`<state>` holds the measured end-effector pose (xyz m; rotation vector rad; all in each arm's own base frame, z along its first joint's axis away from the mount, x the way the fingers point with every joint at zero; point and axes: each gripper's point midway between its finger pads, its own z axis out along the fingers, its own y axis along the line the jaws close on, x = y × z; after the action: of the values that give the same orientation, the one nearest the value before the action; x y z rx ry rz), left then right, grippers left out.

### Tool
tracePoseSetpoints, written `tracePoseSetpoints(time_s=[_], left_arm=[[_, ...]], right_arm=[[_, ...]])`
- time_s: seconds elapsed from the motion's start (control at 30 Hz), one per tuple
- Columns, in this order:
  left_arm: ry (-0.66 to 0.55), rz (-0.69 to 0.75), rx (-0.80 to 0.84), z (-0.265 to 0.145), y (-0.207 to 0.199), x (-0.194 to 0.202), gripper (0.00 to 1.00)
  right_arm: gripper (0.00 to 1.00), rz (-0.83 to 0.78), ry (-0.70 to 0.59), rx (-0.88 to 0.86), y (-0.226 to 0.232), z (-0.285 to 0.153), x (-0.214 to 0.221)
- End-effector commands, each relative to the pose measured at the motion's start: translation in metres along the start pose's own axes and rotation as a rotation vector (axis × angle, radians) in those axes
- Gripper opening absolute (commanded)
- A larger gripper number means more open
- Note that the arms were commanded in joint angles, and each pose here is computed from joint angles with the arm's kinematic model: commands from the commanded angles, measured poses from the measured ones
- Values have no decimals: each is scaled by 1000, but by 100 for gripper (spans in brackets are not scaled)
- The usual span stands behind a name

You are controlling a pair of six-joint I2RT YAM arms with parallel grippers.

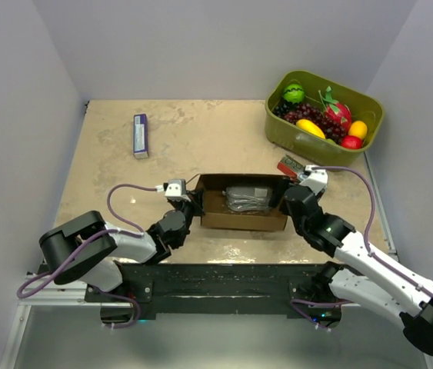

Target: Fold the paper box

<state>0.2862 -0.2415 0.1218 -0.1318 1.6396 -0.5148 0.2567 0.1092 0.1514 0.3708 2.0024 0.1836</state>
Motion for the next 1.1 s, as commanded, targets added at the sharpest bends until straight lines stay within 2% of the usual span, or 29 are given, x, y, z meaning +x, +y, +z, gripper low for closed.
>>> tracePoseSetpoints(time_s=[0.0,0.27,0.47,0.7,0.83,0.97,1.07], left_arm=[[188,303,-193,-17,64,53,0],[199,365,-232,-8,78,55,0],[212,416,-229,-6,82,62,0],[235,423,-223,-11,89,73,0],[245,419,-201,-13,87,76,0],[245,422,-180,-14,84,75,0],[242,423,-166,-13,81,72,0]], right_arm=[[80,-37,97,-61,11,-20,-1],[89,-181,232,-314,45,-58,-3],[89,-266,304,-453,59,-88,-9],[87,-420,421,-731,81,-140,-9],[86,-425,390,-758,86,-147,-22],[86,-374,302,-835,113,-151,-46],[86,-390,293,-746,107,-136,-49]])
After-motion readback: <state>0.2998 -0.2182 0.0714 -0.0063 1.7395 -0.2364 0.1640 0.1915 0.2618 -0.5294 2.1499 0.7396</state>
